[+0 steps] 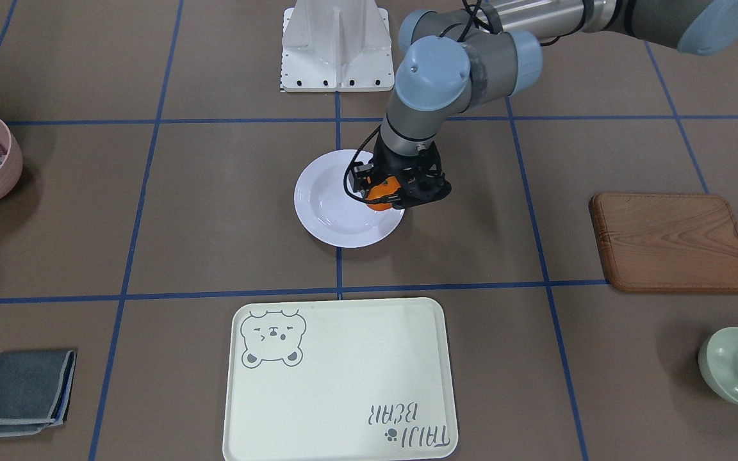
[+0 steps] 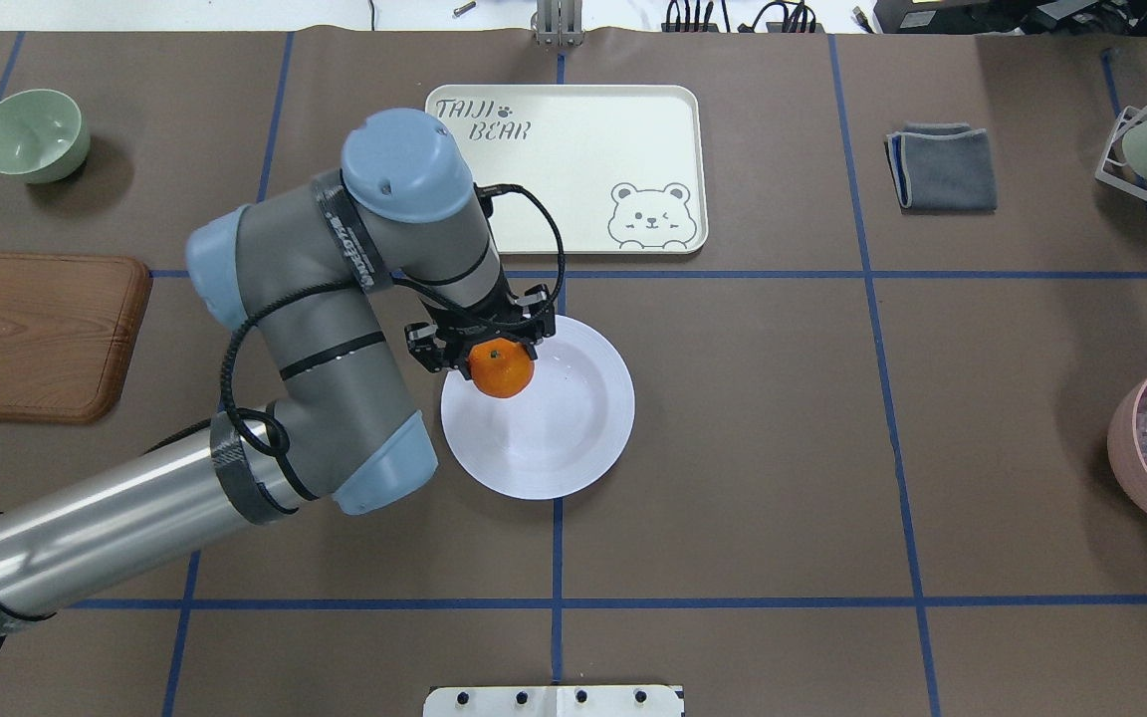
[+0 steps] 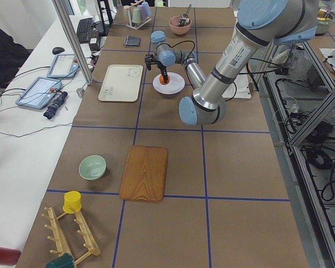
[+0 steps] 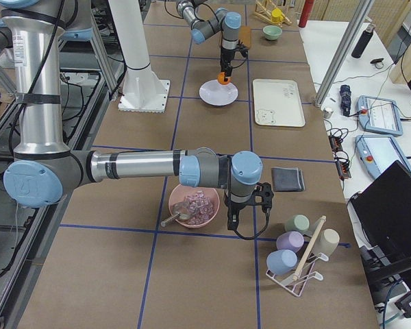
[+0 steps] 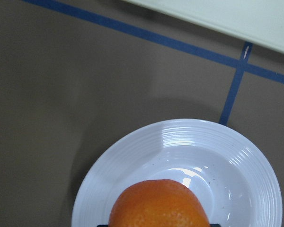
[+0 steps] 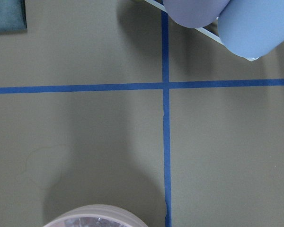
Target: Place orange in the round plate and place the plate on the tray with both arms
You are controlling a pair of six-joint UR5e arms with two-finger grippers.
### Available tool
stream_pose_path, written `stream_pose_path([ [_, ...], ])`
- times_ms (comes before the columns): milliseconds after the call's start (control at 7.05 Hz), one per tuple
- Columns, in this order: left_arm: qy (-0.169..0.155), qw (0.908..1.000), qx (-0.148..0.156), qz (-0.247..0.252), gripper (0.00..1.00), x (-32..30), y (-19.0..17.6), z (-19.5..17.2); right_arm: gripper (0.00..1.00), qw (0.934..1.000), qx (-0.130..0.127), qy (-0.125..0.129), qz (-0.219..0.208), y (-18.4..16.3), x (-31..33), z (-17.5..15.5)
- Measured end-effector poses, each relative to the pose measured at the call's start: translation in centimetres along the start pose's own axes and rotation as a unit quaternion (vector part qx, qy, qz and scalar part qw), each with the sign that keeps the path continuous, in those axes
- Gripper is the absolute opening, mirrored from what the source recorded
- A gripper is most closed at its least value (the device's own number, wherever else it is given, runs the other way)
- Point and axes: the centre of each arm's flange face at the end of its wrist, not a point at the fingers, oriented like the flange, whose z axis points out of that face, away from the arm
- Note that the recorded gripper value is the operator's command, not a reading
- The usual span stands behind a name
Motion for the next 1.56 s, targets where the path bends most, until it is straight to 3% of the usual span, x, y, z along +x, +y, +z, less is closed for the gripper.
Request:
stream_pose_path([
  [284,-0.006,0.9999,-0.007,0.008,0.00,1.1,1.7,2.7,1.00,1.0000,0.001,-0.006,-0.001,0.0,-0.2,-0.1],
  [994,-0.009,0.9998,-0.013,0.014,0.00,1.4,2.5,4.0,1.00,1.0000,0.002,-0.008,-0.002,-0.4,-0.4,-0.2],
  [1135,-0.007,0.9998,-0.013,0.016,0.35,1.4,2.3,4.5,1.00,1.0000,0.002,-0.007,-0.003,-0.4,-0.4,-0.3],
  [1277,-0.004,0.9997,-0.013,0.018,0.98,1.4,2.1,4.9,1.00,1.0000,0.003,-0.007,-0.003,-0.4,-0.5,-0.3],
  [1561,0.003,0.9997,-0.004,0.024,0.99,1.5,2.2,4.4,1.00,0.9999,0.005,-0.007,-0.006,-0.7,-0.7,-0.5],
])
